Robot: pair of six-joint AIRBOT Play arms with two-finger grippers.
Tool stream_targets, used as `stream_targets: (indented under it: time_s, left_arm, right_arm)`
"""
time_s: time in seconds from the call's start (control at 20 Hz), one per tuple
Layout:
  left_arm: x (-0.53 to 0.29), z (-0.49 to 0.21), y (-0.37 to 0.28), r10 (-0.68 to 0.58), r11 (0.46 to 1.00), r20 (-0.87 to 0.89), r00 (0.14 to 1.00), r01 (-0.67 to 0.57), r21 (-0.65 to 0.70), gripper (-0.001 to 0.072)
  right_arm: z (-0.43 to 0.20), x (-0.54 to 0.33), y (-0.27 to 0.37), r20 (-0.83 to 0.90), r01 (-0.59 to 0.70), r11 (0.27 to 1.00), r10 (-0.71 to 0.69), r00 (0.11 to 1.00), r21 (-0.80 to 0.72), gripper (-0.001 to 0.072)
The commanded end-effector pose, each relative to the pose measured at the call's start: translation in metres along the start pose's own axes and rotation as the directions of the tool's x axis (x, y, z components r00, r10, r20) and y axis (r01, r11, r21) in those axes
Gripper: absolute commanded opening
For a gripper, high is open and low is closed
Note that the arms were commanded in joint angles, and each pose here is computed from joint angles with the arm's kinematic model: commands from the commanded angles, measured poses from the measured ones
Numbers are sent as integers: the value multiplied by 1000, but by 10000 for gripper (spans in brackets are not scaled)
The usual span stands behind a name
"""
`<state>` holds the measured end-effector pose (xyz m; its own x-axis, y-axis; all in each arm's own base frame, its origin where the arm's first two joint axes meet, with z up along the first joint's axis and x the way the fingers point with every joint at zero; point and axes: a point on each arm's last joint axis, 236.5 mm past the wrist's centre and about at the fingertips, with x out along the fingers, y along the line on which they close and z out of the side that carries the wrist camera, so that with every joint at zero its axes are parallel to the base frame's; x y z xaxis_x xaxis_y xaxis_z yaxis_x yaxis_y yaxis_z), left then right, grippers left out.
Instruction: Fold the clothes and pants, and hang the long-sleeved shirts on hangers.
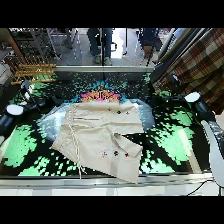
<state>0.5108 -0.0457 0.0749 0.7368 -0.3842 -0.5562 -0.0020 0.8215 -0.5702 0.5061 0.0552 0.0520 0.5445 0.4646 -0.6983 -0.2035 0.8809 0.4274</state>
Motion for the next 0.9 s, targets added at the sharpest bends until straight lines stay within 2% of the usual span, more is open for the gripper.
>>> stream_targets:
  time_s: [0.0,0.05,0.15,0.25,0.3,0.4,0.65,0.75,0.85]
  left_arm:
    - [-24,-22,51,94,995,-249,964,-97,2,641]
    - [-42,-42,76,178,982,-344,922,-186,8,555]
    - [-84,-88,120,320,939,-533,783,-339,66,542]
    - [-106,-125,126,295,943,-614,732,-326,65,542]
    - [-111,-145,116,234,957,-633,738,-290,16,543]
    - [-113,-176,96,139,972,-642,754,-228,-58,556]
    - [-111,-183,85,156,963,-635,756,-260,-72,555]
    - [-112,-173,59,86,974,-596,798,-194,-120,555]
    - [-119,-148,16,3,991,-500,866,-70,-115,555]
  right_arm:
    - [-101,-10,-6,-400,36,999,-24,916,21,572]
    - [-143,-11,9,-490,-1,999,24,872,48,564]
    - [-226,-9,41,-587,-41,989,117,801,141,565]
    - [-293,-20,69,-620,-67,965,215,755,253,561]
    - [-315,-29,77,-622,-72,954,246,743,291,558]
    - [-348,-49,89,-635,-58,941,270,724,334,497]
    - [-381,-63,94,-658,0,921,280,699,391,501]
    - [-375,-57,90,-633,2,922,264,727,387,513]
    - [-368,-49,84,-607,14,927,234,760,376,539]
